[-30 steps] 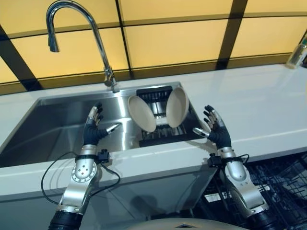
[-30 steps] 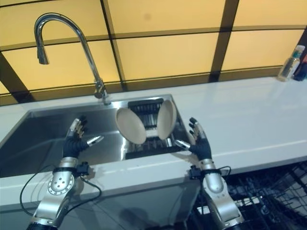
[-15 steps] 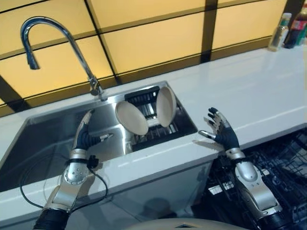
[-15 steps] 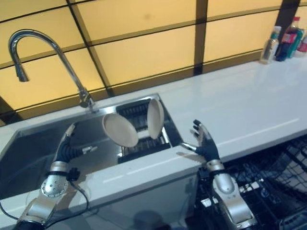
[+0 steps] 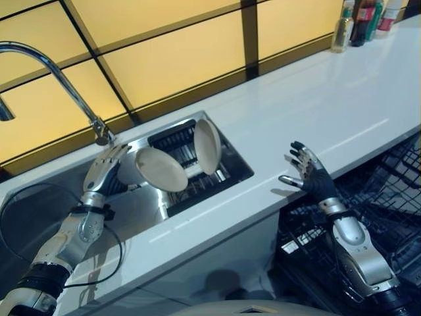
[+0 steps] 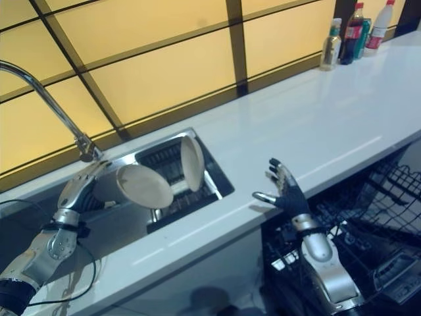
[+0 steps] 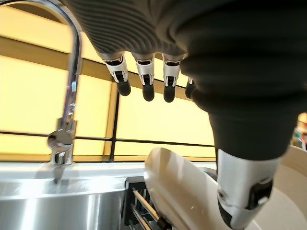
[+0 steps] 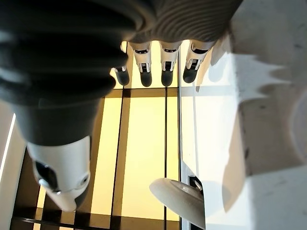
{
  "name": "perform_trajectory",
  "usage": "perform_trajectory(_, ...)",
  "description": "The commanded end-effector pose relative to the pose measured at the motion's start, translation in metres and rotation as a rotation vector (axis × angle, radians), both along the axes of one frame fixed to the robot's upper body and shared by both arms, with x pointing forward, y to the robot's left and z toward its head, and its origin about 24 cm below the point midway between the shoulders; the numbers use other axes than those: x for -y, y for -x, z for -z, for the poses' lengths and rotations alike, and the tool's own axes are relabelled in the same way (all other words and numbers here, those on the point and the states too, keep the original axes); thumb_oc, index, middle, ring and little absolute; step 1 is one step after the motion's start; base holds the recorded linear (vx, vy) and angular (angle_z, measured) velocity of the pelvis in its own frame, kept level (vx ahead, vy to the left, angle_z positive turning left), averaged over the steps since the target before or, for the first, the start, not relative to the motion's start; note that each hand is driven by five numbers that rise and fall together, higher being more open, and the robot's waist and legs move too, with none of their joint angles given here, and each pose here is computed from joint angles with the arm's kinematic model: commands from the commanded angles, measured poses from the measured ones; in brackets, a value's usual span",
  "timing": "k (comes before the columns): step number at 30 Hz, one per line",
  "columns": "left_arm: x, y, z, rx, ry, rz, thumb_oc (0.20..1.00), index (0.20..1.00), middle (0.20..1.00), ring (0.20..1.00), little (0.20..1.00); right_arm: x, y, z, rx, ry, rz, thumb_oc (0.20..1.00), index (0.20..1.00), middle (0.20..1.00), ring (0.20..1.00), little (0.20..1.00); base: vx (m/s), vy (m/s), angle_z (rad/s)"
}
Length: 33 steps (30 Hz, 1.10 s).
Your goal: Pick up plates and place into dishwasher.
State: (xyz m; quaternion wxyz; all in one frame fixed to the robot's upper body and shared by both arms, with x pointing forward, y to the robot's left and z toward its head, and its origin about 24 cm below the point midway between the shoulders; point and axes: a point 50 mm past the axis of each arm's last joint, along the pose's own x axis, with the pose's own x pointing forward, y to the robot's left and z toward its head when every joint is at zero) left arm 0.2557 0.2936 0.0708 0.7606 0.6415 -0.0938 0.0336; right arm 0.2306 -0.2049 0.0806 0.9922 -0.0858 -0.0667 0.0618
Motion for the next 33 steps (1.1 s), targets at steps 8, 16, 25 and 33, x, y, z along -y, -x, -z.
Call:
perform_trajectory(8,-0.027,-0.021,-0.05,0.052,-0.495,0.013,1.0,1.0,1.0,1.0,1.0,0.008,-0.008,-0.023,0.085,-0.003,-0.019,1.0,1.0,1.0,1.0,1.0,0.02,0.077,-0.13)
perform_trajectory(16,-0.027,-0.019,-0.034,-0.048,-0.624,0.018,1.0,1.0,1.0,1.0,1.0,0.014,-0.008,-0.026,0.082,0.031,-0.016,1.0,1.0,1.0,1.0,1.0,0.02,0.082,-0.06)
perform_trajectory(25,-0.021,-0.015,-0.01,-0.047,-0.647,0.003,1.0,1.0,1.0,1.0,1.0,0.021,-0.01,-0.028,0.065,0.066,0.0,1.0,1.0,1.0,1.0,1.0,0.04,0.079,-0.01)
perform_trajectory(33,-0.018,-0.017,0.012,-0.063,-0.634,-0.093,1.0,1.0,1.0,1.0,1.0,0.028,-0.012,-0.033,0.065,0.106,0.008,1.0,1.0,1.0,1.0,1.0,0.04,0.068,0.0)
